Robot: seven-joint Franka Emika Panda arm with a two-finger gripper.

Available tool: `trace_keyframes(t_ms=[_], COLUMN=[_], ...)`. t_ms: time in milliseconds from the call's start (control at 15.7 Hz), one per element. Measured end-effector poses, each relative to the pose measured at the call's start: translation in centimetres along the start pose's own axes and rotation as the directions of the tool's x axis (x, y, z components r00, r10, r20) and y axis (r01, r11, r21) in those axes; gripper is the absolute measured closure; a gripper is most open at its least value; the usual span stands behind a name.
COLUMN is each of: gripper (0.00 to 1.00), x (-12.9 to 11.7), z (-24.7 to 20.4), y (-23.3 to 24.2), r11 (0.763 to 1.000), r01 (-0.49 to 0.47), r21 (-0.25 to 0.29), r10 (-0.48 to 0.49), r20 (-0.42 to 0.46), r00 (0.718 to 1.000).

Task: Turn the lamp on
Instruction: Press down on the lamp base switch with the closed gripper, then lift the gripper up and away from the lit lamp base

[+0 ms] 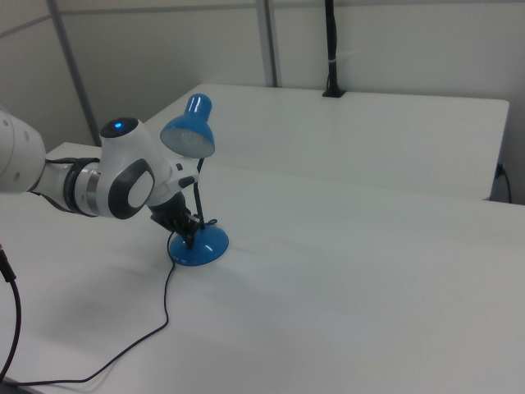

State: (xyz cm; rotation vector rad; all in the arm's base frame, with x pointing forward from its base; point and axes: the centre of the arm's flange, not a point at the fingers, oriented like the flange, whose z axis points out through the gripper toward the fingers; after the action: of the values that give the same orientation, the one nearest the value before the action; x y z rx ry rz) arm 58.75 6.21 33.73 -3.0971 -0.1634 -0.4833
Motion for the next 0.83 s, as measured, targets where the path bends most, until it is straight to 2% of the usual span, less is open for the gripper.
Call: trace_keyframes(t_ms=[827], gripper=[0.99], x=[0.24], z=[0.29], y=[-0.1], r11=[1.0], r01=[0.001], r21=[0.002], r10=[-0.001], r20=[-0.023], r00=[1.0])
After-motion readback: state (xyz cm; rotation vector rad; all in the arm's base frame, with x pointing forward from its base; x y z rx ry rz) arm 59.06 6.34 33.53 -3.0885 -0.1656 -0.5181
